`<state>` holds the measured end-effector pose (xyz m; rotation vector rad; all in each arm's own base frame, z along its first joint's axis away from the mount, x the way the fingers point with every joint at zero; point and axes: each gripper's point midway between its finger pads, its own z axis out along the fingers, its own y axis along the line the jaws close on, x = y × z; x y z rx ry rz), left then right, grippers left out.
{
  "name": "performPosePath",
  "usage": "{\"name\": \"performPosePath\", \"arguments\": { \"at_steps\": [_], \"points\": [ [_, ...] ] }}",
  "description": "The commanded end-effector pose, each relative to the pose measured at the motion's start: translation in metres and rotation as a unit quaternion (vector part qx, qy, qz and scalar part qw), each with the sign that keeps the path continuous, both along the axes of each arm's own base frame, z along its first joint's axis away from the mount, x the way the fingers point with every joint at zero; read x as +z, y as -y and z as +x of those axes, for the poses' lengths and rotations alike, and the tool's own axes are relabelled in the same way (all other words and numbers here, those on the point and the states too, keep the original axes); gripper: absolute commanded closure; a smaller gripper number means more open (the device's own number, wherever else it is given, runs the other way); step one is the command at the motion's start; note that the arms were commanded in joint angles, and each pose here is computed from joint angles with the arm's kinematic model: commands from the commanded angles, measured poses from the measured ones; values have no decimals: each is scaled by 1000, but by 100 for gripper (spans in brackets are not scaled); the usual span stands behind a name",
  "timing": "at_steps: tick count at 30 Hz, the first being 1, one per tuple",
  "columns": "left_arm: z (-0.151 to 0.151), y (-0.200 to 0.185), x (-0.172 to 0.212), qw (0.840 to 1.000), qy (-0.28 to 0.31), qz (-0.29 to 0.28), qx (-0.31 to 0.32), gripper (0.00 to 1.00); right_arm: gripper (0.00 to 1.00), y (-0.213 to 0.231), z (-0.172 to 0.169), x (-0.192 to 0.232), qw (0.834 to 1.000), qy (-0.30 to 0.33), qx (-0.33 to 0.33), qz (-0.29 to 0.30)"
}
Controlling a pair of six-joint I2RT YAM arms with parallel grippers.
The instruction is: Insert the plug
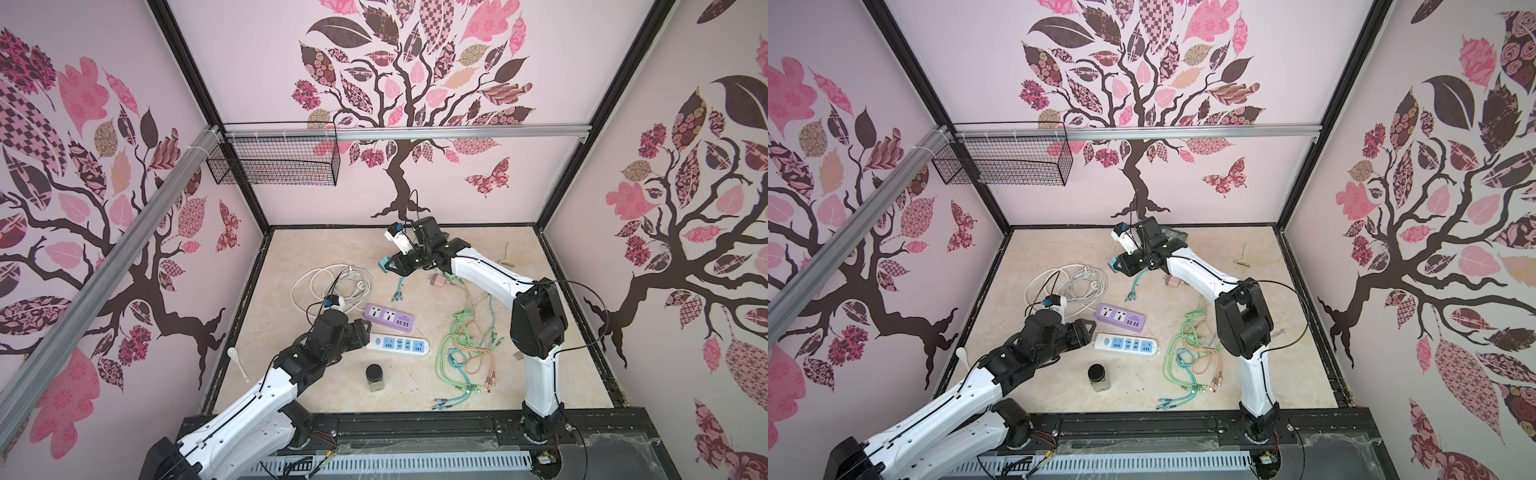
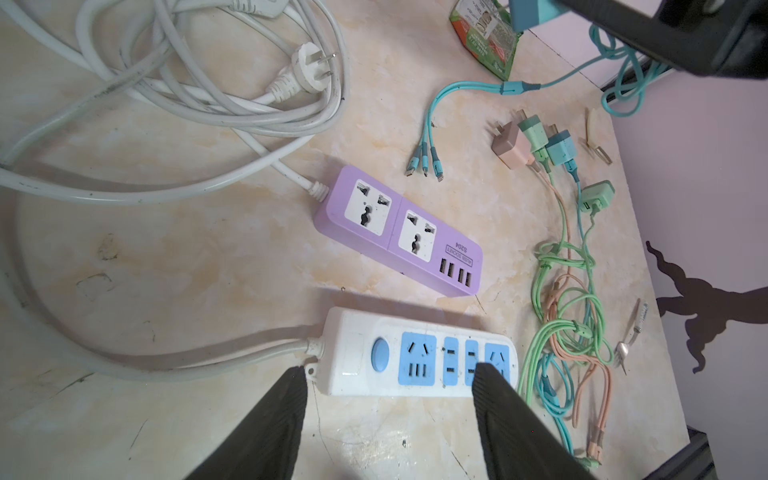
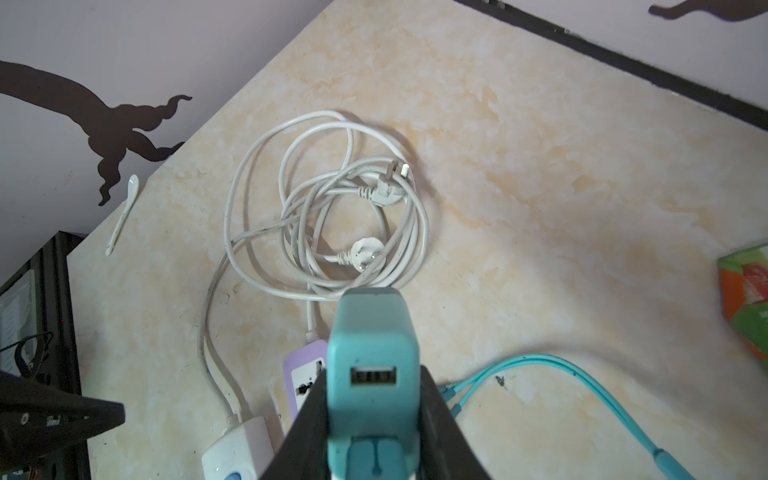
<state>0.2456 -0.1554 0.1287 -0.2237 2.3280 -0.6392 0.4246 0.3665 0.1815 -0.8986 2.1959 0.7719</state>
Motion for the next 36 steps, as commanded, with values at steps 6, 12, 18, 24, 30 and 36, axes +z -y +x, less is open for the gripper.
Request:
{"name": "performPosePath", "arguments": {
  "at_steps": [6, 12, 18, 24, 30, 36],
  "points": [
    [34, -8, -1, 999, -1, -42, 23, 37, 75, -4, -30, -8, 998, 3, 42, -44],
    [46, -7, -13, 999, -17, -31, 20, 43, 74, -9, -45, -26, 996, -10, 58, -60],
    [57, 4, -26, 999, -31, -43, 12, 50, 74, -10, -55, -37, 995, -16, 64, -72],
    [70, 9, -34, 999, -40, -32, 6, 56, 74, -12, -64, -45, 993, -16, 75, -85],
    [84, 9, -44, 998, -56, -42, 9, 64, 74, -14, -68, -48, 993, -20, 80, -85],
    [94, 5, -52, 996, -71, -52, 12, 68, 74, -16, -71, -49, 993, -21, 86, -83]
  ]
}}
